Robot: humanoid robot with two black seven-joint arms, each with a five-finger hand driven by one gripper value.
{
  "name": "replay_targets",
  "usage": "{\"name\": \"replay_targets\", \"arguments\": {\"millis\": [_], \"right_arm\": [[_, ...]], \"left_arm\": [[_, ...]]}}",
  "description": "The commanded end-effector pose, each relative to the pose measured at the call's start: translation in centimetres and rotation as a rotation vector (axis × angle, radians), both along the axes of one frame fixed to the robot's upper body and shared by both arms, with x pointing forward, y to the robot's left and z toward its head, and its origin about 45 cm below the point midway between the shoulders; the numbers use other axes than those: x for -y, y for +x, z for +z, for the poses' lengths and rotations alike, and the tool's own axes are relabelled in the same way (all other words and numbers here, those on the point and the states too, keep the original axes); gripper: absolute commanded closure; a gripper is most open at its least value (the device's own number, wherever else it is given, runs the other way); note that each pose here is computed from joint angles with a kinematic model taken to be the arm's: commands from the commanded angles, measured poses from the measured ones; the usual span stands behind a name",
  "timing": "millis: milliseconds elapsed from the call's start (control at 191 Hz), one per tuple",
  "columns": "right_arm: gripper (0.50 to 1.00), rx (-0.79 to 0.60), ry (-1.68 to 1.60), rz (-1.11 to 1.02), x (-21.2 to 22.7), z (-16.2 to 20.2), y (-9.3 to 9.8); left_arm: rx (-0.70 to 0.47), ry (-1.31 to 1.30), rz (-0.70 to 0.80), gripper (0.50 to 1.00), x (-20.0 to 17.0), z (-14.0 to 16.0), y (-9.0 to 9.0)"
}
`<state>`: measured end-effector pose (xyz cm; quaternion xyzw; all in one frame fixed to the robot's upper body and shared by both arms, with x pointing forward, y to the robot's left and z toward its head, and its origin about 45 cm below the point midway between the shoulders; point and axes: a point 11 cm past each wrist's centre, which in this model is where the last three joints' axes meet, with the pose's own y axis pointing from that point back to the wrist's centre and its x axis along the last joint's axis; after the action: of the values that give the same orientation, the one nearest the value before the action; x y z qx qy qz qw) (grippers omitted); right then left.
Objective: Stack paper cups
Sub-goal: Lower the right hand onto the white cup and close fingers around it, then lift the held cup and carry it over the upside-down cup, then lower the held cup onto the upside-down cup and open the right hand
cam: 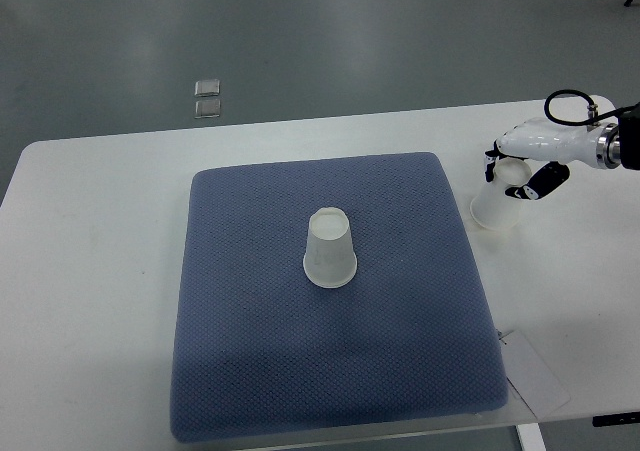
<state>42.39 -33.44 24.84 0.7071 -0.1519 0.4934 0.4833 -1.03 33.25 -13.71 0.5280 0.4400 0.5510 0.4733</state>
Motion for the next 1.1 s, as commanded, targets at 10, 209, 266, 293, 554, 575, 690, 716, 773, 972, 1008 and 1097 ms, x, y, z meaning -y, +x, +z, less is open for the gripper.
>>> {"name": "replay_targets", "arguments": {"millis": [10, 209, 266, 293, 554, 575, 690, 716, 773, 972, 1008, 1097], "right_arm": [[1.0, 0.058, 0.024, 0.038, -0.7, 3.4, 1.1], [1.0, 0.156, 0.126, 0.121, -3.1, 10.8, 1.8], [1.0, 0.166, 0.17, 0.143, -4.2, 13.1, 1.6], [1.0, 0.171, 0.18, 0.153, -4.5, 14.0, 1.5], [1.0, 0.164, 0.251, 0.323, -11.3, 19.9, 0.1], [1.0, 0.157, 0.255, 0.342, -12.0, 20.0, -0.1], [1.0, 0.132, 0.273, 0.422, -15.1, 19.8, -1.1], [1.0, 0.121, 0.273, 0.443, -15.9, 19.6, -1.3], [1.0, 0.1, 0.277, 0.476, -17.4, 19.1, -1.8], [1.0, 0.019, 0.272, 0.564, -21.4, 17.0, -3.0], [1.0, 0.009, 0.271, 0.576, -21.9, 16.7, -3.2], [1.0, -0.019, 0.262, 0.588, -22.5, 15.8, -3.5]], "left_arm": [[0.0, 0.0, 0.0, 0.5, 0.0, 0.0, 0.0], [0.0, 0.0, 0.0, 0.5, 0.0, 0.0, 0.0], [0.0, 0.0, 0.0, 0.5, 0.0, 0.0, 0.0], [0.0, 0.0, 0.0, 0.5, 0.0, 0.0, 0.0], [0.0, 0.0, 0.0, 0.5, 0.0, 0.0, 0.0], [0.0, 0.0, 0.0, 0.5, 0.0, 0.0, 0.0], [0.0, 0.0, 0.0, 0.5, 0.0, 0.0, 0.0], [0.0, 0.0, 0.0, 0.5, 0.0, 0.0, 0.0], [0.0, 0.0, 0.0, 0.5, 0.0, 0.0, 0.0], [0.0, 0.0, 0.0, 0.5, 0.0, 0.0, 0.0], [0.0, 0.0, 0.0, 0.5, 0.0, 0.0, 0.0], [0.0, 0.0, 0.0, 0.5, 0.0, 0.0, 0.0]]}}
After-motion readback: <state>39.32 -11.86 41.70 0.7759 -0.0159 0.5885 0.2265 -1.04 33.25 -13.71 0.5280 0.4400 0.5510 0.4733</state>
